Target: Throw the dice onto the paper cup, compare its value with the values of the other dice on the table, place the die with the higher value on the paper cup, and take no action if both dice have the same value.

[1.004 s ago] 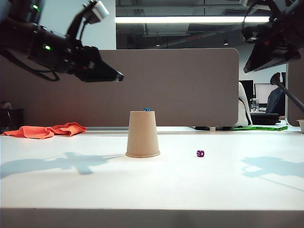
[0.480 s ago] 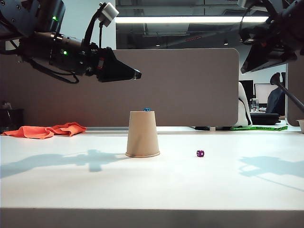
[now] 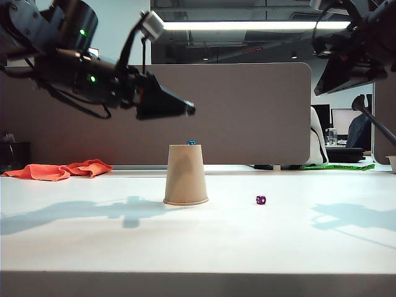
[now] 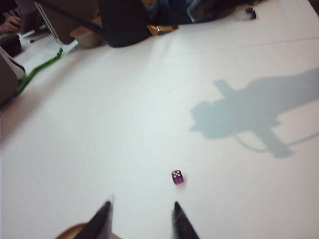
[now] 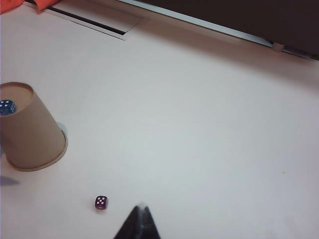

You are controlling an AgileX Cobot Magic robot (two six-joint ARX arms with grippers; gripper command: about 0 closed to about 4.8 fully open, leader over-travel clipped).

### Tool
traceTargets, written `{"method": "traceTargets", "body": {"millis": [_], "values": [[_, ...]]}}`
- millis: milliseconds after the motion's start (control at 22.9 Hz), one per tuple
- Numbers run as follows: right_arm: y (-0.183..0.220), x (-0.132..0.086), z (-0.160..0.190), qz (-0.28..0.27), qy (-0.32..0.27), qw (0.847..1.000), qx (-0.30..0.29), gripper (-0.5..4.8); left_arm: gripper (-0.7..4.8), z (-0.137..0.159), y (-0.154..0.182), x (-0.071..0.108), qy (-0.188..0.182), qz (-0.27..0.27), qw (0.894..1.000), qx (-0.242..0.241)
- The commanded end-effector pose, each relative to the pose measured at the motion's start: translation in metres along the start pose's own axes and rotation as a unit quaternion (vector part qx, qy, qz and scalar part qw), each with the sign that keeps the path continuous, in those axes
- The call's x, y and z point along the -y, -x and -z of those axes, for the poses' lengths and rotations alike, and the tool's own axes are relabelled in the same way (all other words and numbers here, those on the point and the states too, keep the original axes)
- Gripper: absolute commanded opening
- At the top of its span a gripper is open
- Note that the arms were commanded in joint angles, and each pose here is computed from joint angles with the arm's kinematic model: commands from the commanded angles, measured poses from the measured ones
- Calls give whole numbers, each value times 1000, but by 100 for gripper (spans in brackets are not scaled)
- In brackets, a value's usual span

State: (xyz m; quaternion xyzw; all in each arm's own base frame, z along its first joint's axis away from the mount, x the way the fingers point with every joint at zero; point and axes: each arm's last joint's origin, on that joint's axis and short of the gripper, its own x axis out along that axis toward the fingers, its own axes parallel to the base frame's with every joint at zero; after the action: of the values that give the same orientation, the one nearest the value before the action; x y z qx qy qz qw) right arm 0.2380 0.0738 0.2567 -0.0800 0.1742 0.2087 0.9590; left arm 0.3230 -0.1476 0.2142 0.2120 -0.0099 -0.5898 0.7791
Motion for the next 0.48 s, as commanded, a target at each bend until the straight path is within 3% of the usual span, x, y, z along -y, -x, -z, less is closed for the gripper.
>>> {"method": "traceTargets", "body": {"millis": [44,480], "values": [[1,0,-3,0,2,1000,10,-1,153,4,-7,2,-6,-4,1000,-10],[1,0,-2,-8,1,1000,4,-1,152,8,-11,-2,-17,-52,998,-33]]}}
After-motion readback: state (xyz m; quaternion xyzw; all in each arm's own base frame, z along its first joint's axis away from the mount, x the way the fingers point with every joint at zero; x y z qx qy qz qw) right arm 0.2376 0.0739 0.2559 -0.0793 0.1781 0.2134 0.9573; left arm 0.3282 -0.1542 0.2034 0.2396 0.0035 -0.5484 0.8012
